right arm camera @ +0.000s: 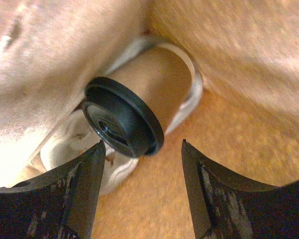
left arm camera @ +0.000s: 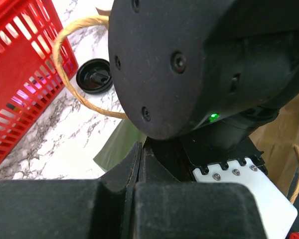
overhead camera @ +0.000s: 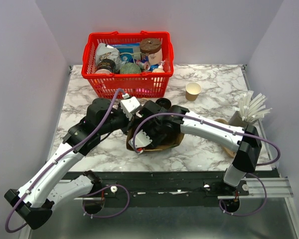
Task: Pack the takeout coffee
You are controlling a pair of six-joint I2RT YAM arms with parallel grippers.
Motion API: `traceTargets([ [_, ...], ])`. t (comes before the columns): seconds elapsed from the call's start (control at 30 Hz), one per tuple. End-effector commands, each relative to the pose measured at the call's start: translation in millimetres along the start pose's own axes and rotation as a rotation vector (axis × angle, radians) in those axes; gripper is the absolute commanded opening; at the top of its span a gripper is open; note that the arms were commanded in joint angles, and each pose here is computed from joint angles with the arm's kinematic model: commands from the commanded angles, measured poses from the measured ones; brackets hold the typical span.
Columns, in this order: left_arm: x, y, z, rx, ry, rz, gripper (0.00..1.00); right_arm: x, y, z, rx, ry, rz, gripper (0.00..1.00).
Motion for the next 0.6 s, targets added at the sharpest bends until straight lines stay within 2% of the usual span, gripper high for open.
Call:
traceTargets([
  [0.0, -4.1, 0.8, 1.4, -0.001, -0.008, 0.038, 0.00, -5.9, 5.6, 16.9, 0.111, 0.004, 0.011, 0.68],
  [0.27, -8.4, 6.5, 0.3, -0.008, -0.034, 0.091, 0.00, -1.6, 39.0, 34.1, 0.138, 0.010, -0.066, 0.67],
  [0.47, -6.9, 7.1, 1.4, -0.002, -0.043, 0.090, 0.00, -3.8, 55.5, 43.8, 0.168, 0.000, -0.041, 0.62],
  [0.57, -7.1, 7.1, 1.5, -0.003, -0.048, 0.096, 0.00, -5.7, 61.4, 48.7, 0.174, 0.007, -0.007, 0.56],
])
Point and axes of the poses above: each gripper's point midway between its finger pads, its own y axis out along the fingers, its own x axis along the line the jaws close on, z = x × y, the point moved 5 cm from there along -y, back along the fingers, and after that the axes turned 9 degrees about y, right-handed, at the moved point
